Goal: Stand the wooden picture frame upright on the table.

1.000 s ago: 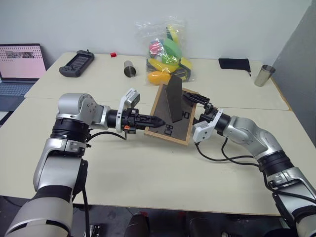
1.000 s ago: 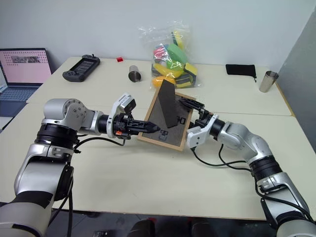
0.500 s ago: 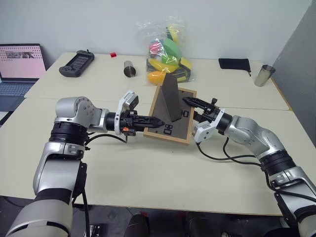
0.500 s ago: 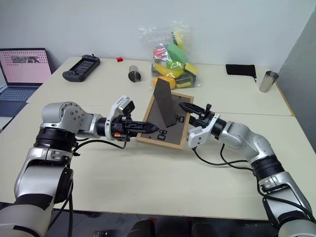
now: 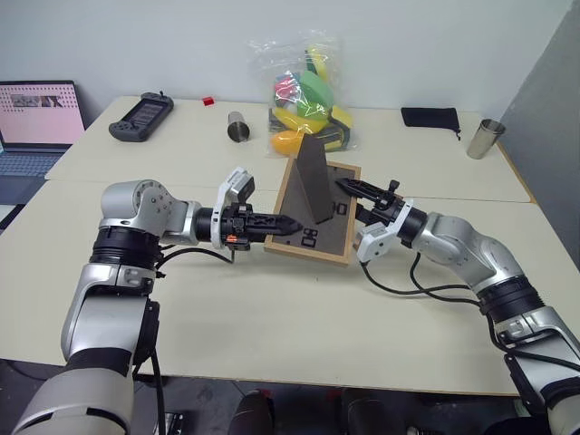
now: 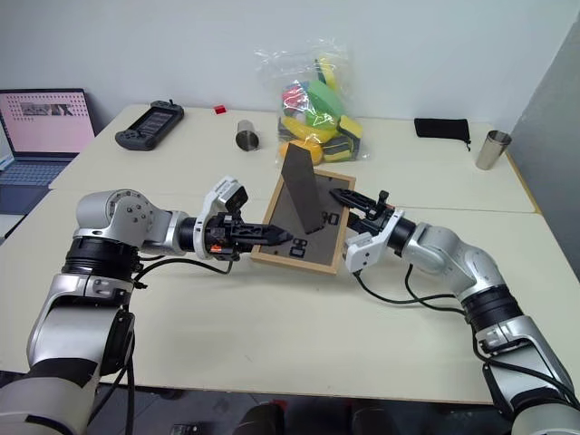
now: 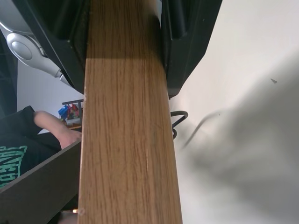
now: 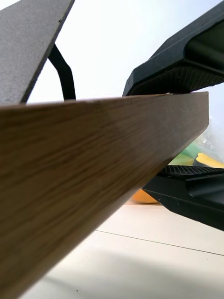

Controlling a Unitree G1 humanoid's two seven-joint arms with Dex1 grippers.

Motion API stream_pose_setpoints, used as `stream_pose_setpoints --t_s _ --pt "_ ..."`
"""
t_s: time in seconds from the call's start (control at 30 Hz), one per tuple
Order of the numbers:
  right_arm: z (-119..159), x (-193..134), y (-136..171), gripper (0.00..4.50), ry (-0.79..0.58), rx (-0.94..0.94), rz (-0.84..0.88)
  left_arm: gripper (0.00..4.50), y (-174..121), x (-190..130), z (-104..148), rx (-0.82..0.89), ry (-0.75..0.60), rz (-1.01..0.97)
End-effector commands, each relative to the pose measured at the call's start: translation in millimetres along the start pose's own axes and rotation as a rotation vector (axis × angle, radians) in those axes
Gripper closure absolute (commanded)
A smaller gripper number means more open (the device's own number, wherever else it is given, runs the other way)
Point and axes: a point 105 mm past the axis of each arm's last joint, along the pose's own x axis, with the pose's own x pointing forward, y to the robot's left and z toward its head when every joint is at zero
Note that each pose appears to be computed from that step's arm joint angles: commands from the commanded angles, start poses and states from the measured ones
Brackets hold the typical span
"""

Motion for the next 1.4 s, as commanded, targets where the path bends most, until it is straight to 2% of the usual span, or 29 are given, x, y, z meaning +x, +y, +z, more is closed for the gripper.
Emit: stream_pose_setpoints --t_s 0.03,0.3,0.67,0.77,0.9,1.0,1.17,1.23,1.4 --pt "-3.1 0.6 -14.7 2.85 0.02 0.003 -0.051 2.22 -9.1 -2.4 7.7 0.105 -0.008 0.032" --pt "-0.9 1.6 -12.6 2.85 0.018 0.011 -0.041 0.4 -7.0 -4.4 11.0 0.107 -0.014 0.052" --pt "1.7 0.2 -9.3 2.85 -0.005 0.027 -0.021 0.4 -18.9 -17.0 17.3 0.173 -0.042 0.038" --pt "2.3 -0.4 -6.9 3.17 -0.011 0.026 -0.008 0.39 -20.9 -21.5 19.7 0.187 -0.058 0.038" --pt "-2.3 0.5 -8.5 3.18 0.012 0.039 -0.018 0.39 -22.6 -26.7 23.0 0.219 -0.073 0.053" --pt "-6.8 -1.3 -6.1 3.18 0.032 0.059 -0.003 0.39 -35.7 -37.9 32.1 0.292 -0.125 0.049" --pt "-21.7 -9.3 -6.1 3.18 0.103 0.199 -0.008 0.39 -59.7 -61.2 29.1 0.563 -0.202 0.061" --pt "-26.3 -11.7 -5.3 3.18 0.123 0.271 -0.005 0.39 -57.8 -65.2 25.5 0.659 -0.236 0.111" --pt "-30.8 -12.6 -4.1 3.18 0.146 0.502 0.004 0.39 -44.2 -69.3 13.8 0.739 -0.359 0.192"
